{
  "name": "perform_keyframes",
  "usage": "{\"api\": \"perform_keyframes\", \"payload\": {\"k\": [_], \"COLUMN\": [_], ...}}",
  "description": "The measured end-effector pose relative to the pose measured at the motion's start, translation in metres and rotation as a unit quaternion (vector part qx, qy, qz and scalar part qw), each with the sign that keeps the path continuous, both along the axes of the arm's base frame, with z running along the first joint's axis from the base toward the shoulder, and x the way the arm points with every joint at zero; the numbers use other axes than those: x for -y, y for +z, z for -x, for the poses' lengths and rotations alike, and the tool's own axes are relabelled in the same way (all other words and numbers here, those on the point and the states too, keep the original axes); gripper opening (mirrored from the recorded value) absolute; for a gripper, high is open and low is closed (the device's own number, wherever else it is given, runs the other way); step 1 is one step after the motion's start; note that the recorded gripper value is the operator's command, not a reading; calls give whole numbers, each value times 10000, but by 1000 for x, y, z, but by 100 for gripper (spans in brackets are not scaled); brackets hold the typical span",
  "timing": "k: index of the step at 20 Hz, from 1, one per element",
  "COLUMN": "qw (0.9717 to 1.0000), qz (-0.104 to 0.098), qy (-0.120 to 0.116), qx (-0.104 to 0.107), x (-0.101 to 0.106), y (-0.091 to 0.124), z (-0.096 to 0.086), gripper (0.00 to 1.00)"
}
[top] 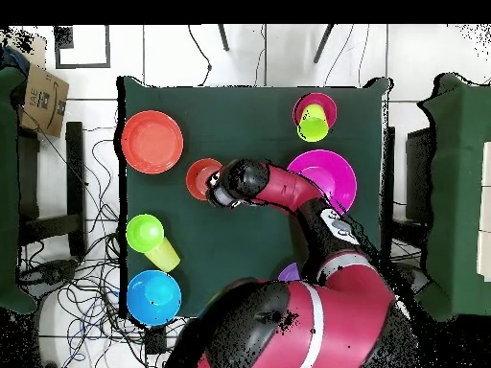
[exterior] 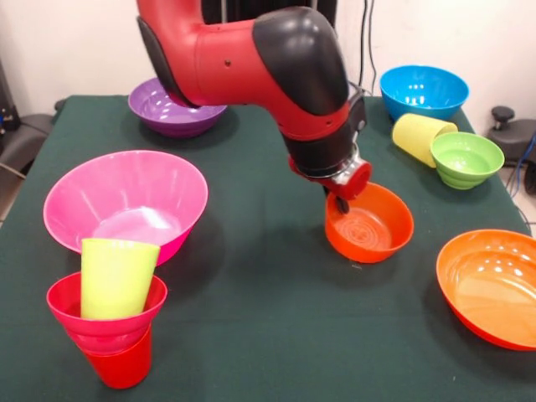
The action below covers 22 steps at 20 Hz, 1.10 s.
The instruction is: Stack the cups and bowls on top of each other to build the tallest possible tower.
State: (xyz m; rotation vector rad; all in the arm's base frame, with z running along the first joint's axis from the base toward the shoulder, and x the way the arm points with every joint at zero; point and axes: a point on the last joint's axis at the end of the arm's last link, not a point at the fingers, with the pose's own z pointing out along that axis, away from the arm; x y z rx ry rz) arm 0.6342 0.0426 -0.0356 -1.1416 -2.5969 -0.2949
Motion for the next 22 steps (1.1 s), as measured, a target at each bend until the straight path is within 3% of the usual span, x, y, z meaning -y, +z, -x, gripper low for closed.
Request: {"api": "perform_keyframes", "payload": {"k": [13, 22], "qw": [9981, 9978], "qz": [-169, -122], "qy": [-49, -110], "qx": [-584, -636], "x": [50, 84], "y": [50, 78], "z": [-20, -32], "gripper": [0, 0]}}
